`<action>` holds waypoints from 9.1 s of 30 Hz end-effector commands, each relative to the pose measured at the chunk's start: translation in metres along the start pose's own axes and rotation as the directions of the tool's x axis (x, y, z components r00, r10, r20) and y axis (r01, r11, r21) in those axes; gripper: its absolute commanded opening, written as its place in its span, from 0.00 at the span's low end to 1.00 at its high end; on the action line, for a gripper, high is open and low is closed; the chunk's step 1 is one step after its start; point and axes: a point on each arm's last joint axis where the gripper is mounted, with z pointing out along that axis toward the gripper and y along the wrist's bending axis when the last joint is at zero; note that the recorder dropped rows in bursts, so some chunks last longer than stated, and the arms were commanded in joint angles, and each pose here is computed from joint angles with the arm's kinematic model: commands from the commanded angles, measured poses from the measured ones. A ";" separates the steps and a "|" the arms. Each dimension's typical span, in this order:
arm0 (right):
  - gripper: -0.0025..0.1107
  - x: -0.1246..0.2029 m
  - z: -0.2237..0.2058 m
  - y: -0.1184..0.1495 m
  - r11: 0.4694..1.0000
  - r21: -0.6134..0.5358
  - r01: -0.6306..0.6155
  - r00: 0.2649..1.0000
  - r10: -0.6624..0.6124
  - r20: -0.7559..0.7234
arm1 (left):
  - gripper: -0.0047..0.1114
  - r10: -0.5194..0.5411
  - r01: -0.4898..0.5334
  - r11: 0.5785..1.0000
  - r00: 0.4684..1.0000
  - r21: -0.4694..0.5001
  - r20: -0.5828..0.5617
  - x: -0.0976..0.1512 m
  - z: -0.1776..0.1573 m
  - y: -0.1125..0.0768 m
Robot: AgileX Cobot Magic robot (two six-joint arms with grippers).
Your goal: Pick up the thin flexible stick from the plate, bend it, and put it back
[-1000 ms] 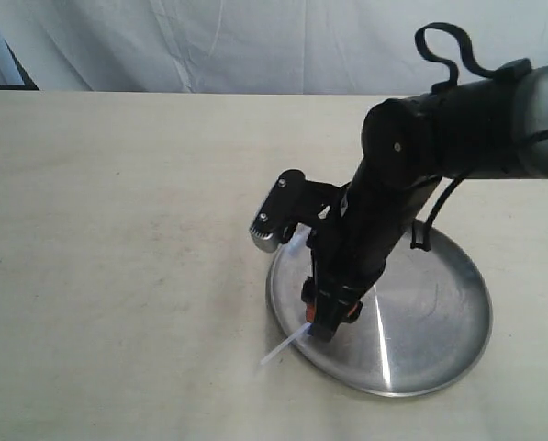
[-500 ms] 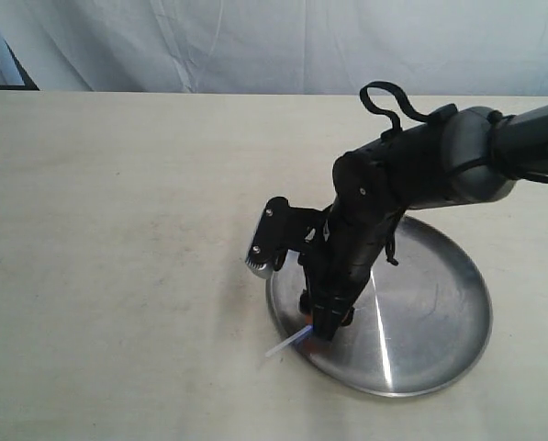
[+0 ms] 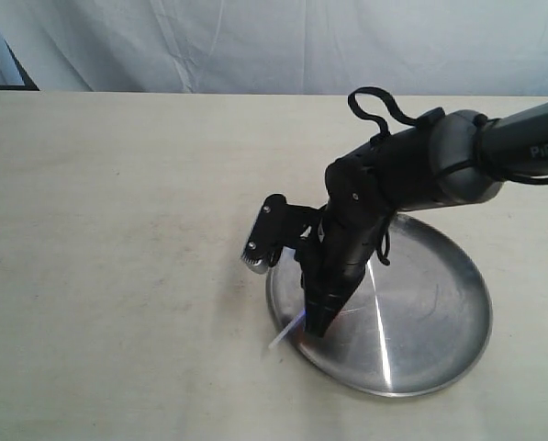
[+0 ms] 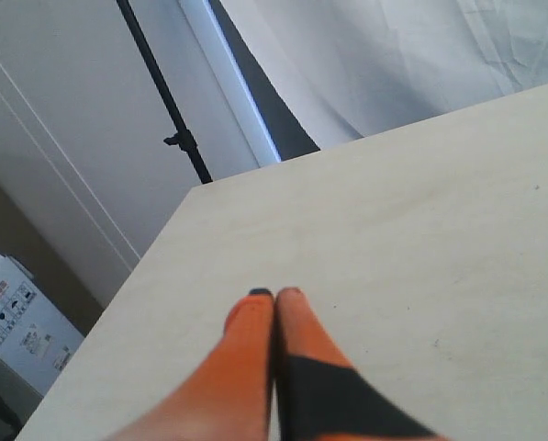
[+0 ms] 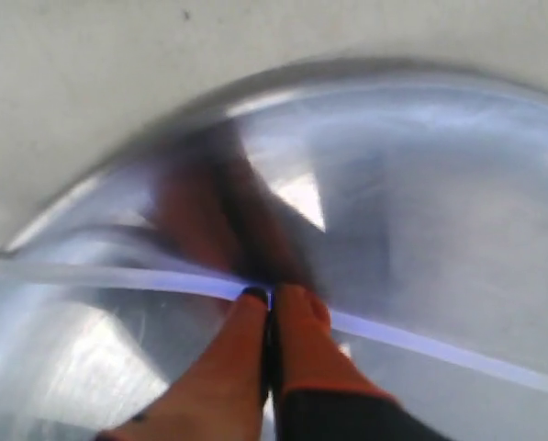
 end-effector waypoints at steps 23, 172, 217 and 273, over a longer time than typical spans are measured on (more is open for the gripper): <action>0.01 0.010 -0.060 0.004 0.723 0.016 -0.691 0.723 0.691 0.020 | 0.04 -0.005 0.005 1.000 1.000 -0.003 0.013 -0.002 -0.001 0.001; 0.01 0.067 -0.180 0.102 0.655 -0.623 -0.428 0.484 0.748 0.454 | 0.04 -0.315 0.702 -0.304 0.563 0.643 -0.764 -0.162 0.081 -0.105; 0.01 0.056 -0.186 0.099 0.639 -0.686 -0.348 0.406 0.762 0.504 | 0.04 -0.218 0.616 -0.215 0.726 0.758 -0.652 -0.197 0.073 -0.170; 0.01 0.073 -0.223 0.109 0.676 -0.643 -0.360 0.459 0.728 0.509 | 0.04 -0.199 0.364 -0.397 0.862 0.842 -0.466 -0.232 0.021 -0.190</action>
